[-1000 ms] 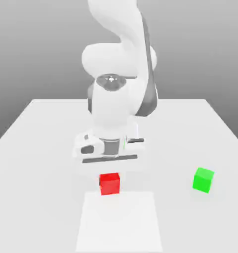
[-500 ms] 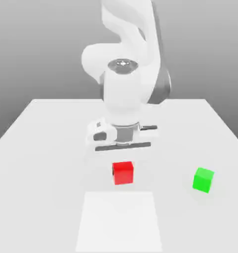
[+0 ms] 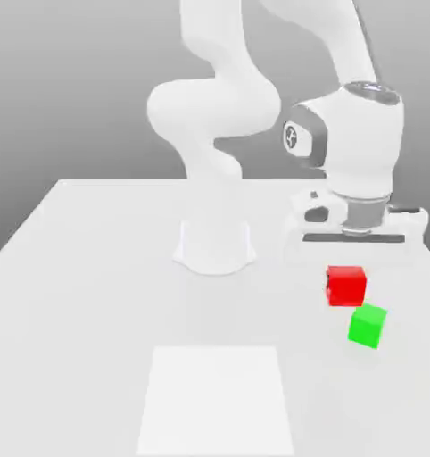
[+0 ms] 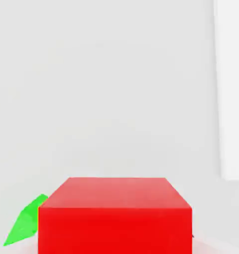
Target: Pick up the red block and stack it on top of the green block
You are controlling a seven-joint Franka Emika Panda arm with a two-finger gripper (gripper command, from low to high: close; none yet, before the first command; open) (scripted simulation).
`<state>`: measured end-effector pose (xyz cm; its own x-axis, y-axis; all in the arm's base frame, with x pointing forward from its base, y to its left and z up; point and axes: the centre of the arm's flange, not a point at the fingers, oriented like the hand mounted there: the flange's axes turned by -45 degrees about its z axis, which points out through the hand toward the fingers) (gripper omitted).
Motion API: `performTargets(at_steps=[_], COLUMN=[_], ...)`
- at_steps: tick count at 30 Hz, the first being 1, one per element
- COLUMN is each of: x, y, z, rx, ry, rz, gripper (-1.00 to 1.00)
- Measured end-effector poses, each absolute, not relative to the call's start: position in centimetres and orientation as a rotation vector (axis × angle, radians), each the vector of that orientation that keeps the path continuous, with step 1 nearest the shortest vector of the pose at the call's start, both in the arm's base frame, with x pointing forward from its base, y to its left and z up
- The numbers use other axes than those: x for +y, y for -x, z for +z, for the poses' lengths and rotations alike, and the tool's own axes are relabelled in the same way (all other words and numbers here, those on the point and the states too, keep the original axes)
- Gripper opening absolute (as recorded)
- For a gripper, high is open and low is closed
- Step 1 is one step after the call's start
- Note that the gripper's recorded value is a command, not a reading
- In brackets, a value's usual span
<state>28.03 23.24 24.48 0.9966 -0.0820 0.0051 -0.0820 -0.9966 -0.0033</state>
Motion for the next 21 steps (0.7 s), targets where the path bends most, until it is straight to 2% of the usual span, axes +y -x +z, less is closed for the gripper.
performTargets(at_steps=[4, 21], x=[26.2, 26.4], y=[-26.2, -26.5], z=[24.5, 19.4], rx=[0.188, 0.200], ry=[3.141, 3.145], rz=[-0.008, -0.024], gripper=[-1.00, -1.00])
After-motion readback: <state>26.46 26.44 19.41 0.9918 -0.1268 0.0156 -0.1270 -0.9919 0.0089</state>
